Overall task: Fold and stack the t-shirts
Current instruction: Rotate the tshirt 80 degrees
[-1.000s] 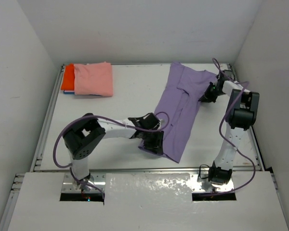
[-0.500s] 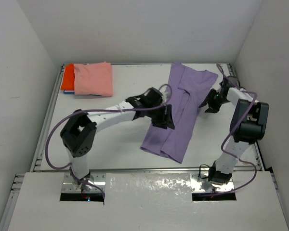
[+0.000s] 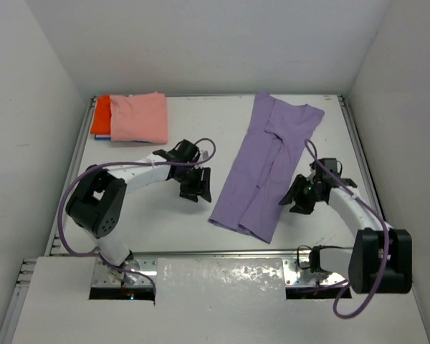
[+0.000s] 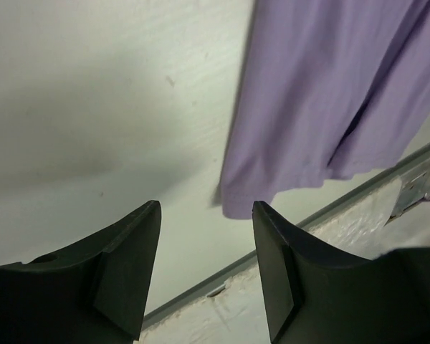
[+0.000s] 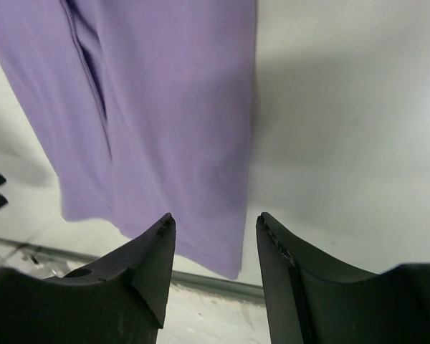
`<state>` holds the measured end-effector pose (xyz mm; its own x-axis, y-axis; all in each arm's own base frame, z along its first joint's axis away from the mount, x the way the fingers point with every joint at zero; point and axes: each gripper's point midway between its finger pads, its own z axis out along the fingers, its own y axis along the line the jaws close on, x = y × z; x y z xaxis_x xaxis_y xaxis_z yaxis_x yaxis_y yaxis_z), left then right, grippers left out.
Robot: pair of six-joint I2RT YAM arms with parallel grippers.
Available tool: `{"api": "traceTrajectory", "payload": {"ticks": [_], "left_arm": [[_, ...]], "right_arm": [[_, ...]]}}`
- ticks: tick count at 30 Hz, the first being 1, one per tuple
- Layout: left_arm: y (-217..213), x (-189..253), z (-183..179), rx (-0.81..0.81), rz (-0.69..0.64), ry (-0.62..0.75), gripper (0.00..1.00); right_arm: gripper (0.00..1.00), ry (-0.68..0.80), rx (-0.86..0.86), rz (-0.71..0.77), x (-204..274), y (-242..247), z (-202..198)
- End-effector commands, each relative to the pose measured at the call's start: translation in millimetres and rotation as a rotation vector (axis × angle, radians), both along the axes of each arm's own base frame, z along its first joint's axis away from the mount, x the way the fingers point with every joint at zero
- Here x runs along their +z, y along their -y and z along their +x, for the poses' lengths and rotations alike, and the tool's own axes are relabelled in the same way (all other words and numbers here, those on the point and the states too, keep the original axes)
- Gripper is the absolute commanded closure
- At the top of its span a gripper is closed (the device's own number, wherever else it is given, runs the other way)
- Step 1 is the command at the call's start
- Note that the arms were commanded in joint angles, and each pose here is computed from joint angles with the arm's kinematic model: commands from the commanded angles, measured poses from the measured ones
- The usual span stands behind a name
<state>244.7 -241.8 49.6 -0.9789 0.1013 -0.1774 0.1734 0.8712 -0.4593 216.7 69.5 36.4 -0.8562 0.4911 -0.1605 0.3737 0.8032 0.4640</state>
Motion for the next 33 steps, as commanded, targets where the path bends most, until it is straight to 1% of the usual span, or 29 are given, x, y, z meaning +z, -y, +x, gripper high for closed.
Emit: {"api": "traceTrajectory", "payload": {"ticks": [1, 3, 6, 11, 15, 18, 21, 24, 25, 26, 28, 29, 31, 33], "left_arm": [[6, 20, 1, -0.041, -0.082, 0.08, 0.48], [4, 15, -5, -0.035, -0.088, 0.075, 0.48], [4, 11, -12, -0.033, -0.106, 0.06, 0.48], [2, -2, -20, -0.02, -0.111, 0.035, 0.48], [5, 1, -17, -0.026, -0.122, 0.049, 0.49], [7, 2, -15, -0.038, -0.118, 0.042, 0.51], [14, 12, -9, -0.059, -0.118, 0.075, 0.52], [39, 35, 2, -0.107, -0.15, 0.114, 0.53], [48, 38, 1, -0.121, -0.164, 0.107, 0.53], [61, 40, -5, -0.154, -0.179, 0.098, 0.54], [82, 43, -6, -0.191, -0.203, 0.092, 0.55], [92, 39, -14, -0.223, -0.197, 0.082, 0.55], [104, 42, -17, -0.233, -0.212, 0.08, 0.55], [111, 38, -24, -0.248, -0.219, 0.063, 0.56]], "right_arm": [[0.51, -0.021, 0.012, 0.007, -8, -12, -21], [0.51, -0.018, 0.048, 0.015, -15, -23, -35], [0.51, 0.004, 0.044, -0.004, -18, -26, -42], [0.5, -0.024, 0.057, -0.016, -30, -33, -52], [0.5, -0.046, 0.07, -0.07, -36, -35, -54], [0.5, -0.054, 0.047, -0.068, -41, -38, -57], [0.5, -0.049, 0.028, -0.071, -44, -37, -61], [0.5, -0.062, 0.023, -0.065, -49, -37, -68], [0.5, -0.054, 0.026, -0.062, -48, -38, -68], [0.5, -0.05, 0.018, -0.064, -48, -37, -68], [0.51, -0.03, -0.01, -0.09, -46, -31, -66], [0.51, -0.021, -0.017, -0.092, -44, -30, -64], [0.51, -0.005, -0.024, -0.094, -41, -30, -62], [0.51, -0.021, -0.022, -0.111, -40, -27, -65]]}}
